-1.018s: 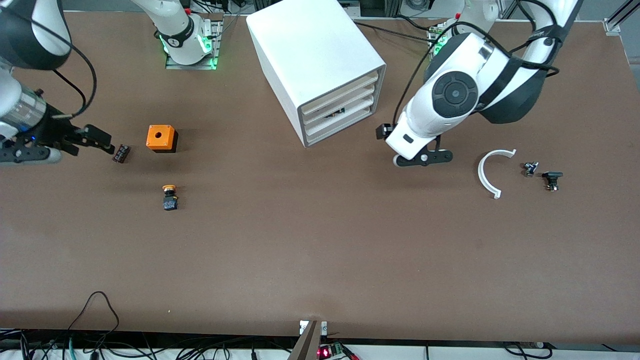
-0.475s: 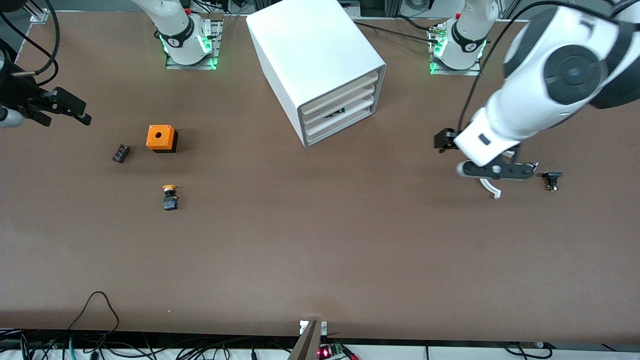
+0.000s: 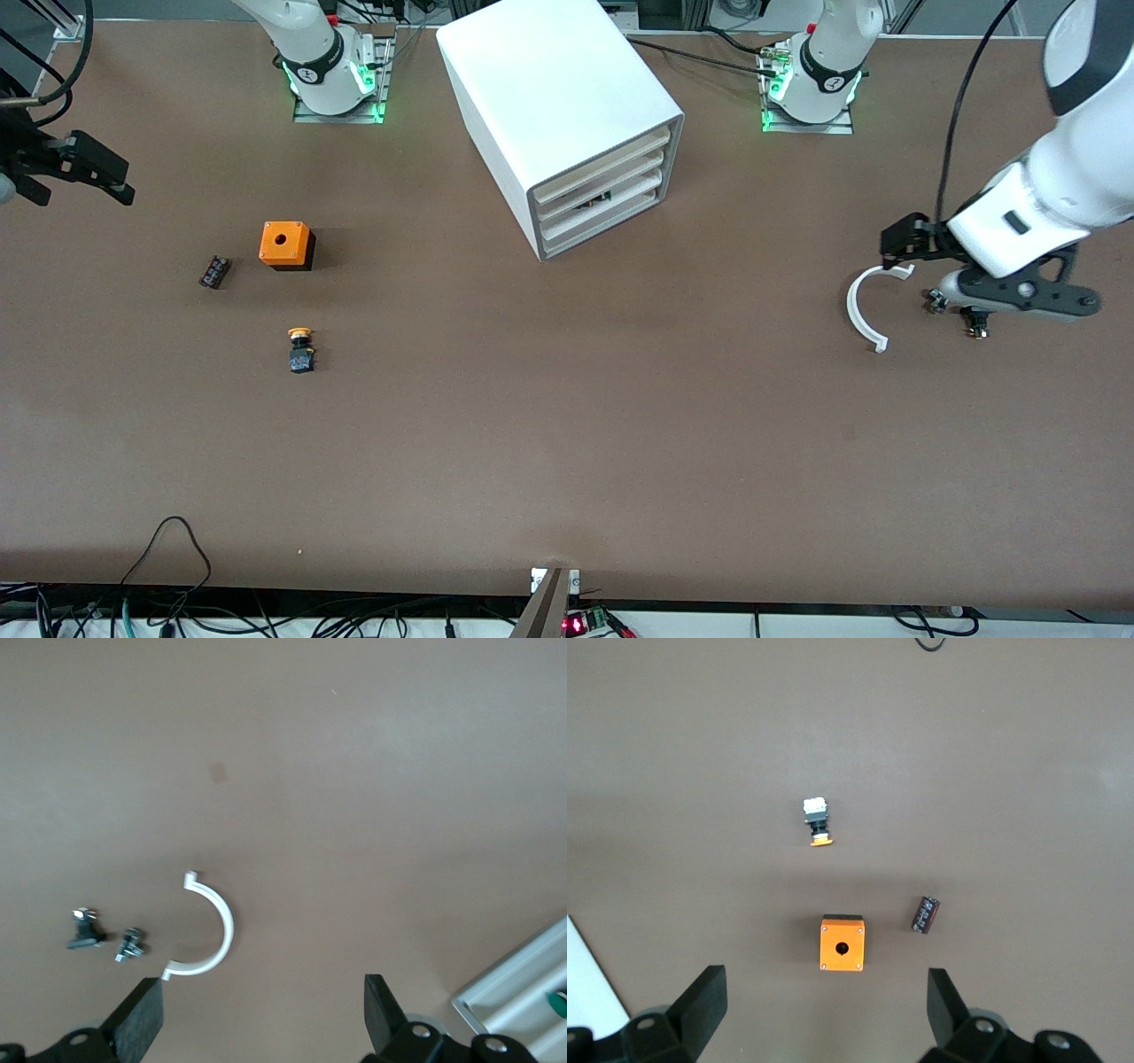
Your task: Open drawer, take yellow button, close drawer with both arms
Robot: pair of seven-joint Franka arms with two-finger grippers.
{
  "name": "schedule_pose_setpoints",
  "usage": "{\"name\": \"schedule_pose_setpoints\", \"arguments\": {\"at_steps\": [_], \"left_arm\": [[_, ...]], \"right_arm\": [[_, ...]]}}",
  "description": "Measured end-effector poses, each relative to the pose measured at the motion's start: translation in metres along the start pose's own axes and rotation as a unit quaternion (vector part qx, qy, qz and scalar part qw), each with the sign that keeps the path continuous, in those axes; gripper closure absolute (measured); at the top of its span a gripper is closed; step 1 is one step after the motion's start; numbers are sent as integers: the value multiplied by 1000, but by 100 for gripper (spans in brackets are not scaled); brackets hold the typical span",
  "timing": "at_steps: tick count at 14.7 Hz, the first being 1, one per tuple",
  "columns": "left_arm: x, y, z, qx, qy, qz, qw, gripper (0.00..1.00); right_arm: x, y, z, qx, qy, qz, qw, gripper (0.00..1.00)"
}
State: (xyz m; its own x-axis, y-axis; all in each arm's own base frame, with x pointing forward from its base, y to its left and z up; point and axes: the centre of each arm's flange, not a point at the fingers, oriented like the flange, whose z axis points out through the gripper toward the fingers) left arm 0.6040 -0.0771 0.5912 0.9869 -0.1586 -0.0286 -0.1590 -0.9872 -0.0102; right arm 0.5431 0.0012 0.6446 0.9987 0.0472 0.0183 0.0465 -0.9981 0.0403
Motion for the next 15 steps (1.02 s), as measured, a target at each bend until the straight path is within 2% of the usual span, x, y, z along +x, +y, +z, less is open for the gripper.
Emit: {"name": "schedule_pose_setpoints", "arguments": {"at_steps": [2, 4, 5, 8, 15], "left_arm": [[-15, -6, -5, 13, 31, -5, 999, 0], [-37, -2, -6, 20, 41, -5, 999, 0], [-46, 0, -5, 22, 41, -4, 999, 0], [-54, 0, 0, 23, 36, -6, 999, 0], [-54, 1, 3, 23, 33, -4, 999, 0]], "right_arm": [[7, -6, -7, 0, -3, -1, 1000, 0], [12, -6, -2, 11, -5, 1, 1000, 0], [14, -6, 0, 15, 0, 2, 1000, 0], [16, -3, 11, 18, 42, 5, 999, 0], [4, -2, 7, 22, 51, 25, 998, 0]]}}
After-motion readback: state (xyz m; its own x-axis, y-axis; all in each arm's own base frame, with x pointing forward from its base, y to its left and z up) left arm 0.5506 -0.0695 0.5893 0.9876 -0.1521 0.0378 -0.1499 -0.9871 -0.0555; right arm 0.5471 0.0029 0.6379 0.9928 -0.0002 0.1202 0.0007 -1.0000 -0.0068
